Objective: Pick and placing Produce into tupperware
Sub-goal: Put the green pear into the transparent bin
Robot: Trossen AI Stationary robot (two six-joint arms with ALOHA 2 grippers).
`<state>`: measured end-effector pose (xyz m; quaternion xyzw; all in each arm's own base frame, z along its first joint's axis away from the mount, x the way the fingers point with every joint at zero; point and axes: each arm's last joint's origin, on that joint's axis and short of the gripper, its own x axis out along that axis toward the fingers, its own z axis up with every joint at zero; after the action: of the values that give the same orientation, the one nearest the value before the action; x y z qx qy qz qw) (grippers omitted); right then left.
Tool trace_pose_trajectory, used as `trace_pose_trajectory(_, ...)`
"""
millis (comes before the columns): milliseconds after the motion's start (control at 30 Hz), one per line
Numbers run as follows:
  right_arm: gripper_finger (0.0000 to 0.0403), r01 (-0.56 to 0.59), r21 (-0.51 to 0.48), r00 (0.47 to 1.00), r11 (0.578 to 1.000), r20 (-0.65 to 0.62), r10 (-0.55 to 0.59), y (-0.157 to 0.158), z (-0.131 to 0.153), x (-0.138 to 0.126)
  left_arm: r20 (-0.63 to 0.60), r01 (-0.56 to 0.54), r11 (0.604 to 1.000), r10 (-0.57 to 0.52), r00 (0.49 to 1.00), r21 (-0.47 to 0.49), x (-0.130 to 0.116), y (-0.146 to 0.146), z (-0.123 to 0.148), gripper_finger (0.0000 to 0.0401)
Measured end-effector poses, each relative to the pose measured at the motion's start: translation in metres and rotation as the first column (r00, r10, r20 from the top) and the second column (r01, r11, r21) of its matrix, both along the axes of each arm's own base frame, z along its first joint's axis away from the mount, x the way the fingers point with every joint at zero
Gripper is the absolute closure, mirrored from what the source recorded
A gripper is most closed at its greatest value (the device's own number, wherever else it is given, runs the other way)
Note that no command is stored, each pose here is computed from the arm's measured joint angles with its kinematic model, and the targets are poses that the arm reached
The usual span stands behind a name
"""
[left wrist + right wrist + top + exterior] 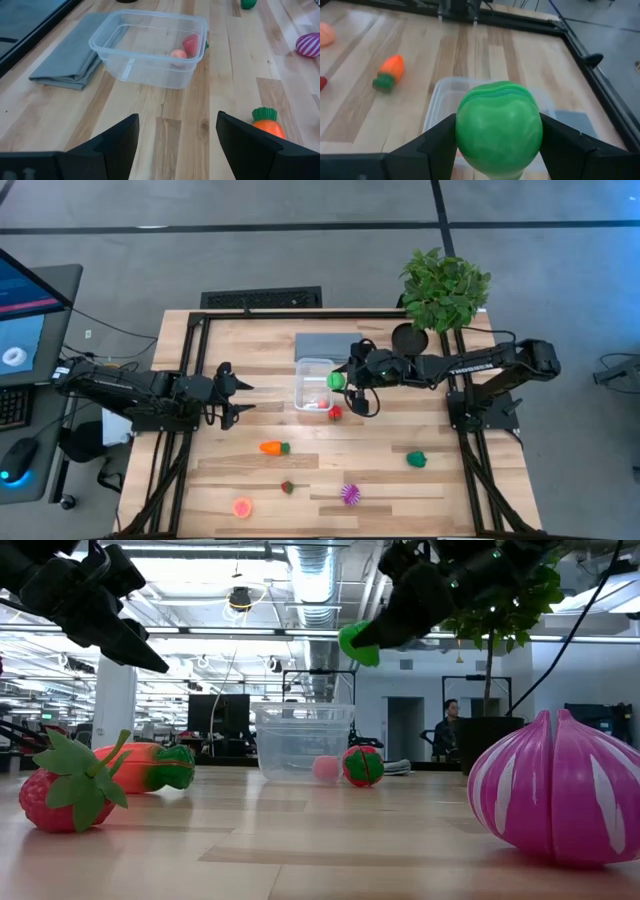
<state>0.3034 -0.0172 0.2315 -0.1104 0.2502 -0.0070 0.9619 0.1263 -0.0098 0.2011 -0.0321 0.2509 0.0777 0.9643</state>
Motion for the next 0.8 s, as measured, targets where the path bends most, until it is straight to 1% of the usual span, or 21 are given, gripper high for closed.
trace_pose_trajectory(200, 0.0138, -0.049, 0.023, 0.997, 0.999, 0.053, 0.047, -0.001, 0.007, 0.003, 0.014, 0.000, 1.000, 0.000, 1.000, -0.001, 0.001, 0.000, 0.001, 0.0147)
trace_pose_trajectory(300, 0.0138, -0.052, 0.026, 0.997, 0.998, 0.066, 0.050, -0.003, 0.001, 0.010, 0.025, 0.000, 1.000, 0.000, 1.000, -0.003, 0.001, 0.000, 0.002, 0.0147)
trace_pose_trajectory(367, 0.0138, -0.050, 0.028, 0.998, 0.998, 0.041, 0.049, -0.004, -0.007, 0.013, 0.024, 0.000, 1.000, 0.000, 1.000, -0.003, 0.001, 0.000, 0.002, 0.0147)
trace_pose_trajectory(433, 0.0138, -0.052, 0.025, 0.998, 0.998, 0.040, 0.051, -0.006, -0.010, 0.023, 0.025, 0.000, 1.000, 0.000, 1.000, -0.003, 0.002, 0.000, 0.002, 0.0147)
trace_pose_trajectory(567, 0.0138, -0.057, 0.016, 0.998, 0.998, -0.027, 0.057, -0.009, -0.027, 0.040, 0.024, 0.001, 1.000, -0.001, 1.000, -0.005, 0.001, 0.000, 0.002, 0.0147)
trace_pose_trajectory(700, 0.0138, -0.062, 0.021, 0.998, 0.998, -0.020, 0.062, -0.015, -0.026, 0.057, 0.022, 0.002, 1.000, -0.001, 1.000, -0.006, 0.001, 0.000, 0.002, 0.0147)
trace_pose_trajectory(767, 0.0138, -0.060, 0.036, 0.996, 0.998, -0.063, 0.062, -0.020, -0.032, 0.061, 0.020, 0.002, 1.000, -0.002, 1.000, -0.005, 0.001, 0.000, 0.002, 0.0147)
trace_pose_trajectory(800, 0.0138, -0.063, 0.040, 0.996, 0.997, -0.064, 0.065, -0.021, -0.032, 0.065, 0.021, 0.002, 1.000, -0.002, 1.000, -0.005, 0.001, 0.000, 0.002, 0.0147)
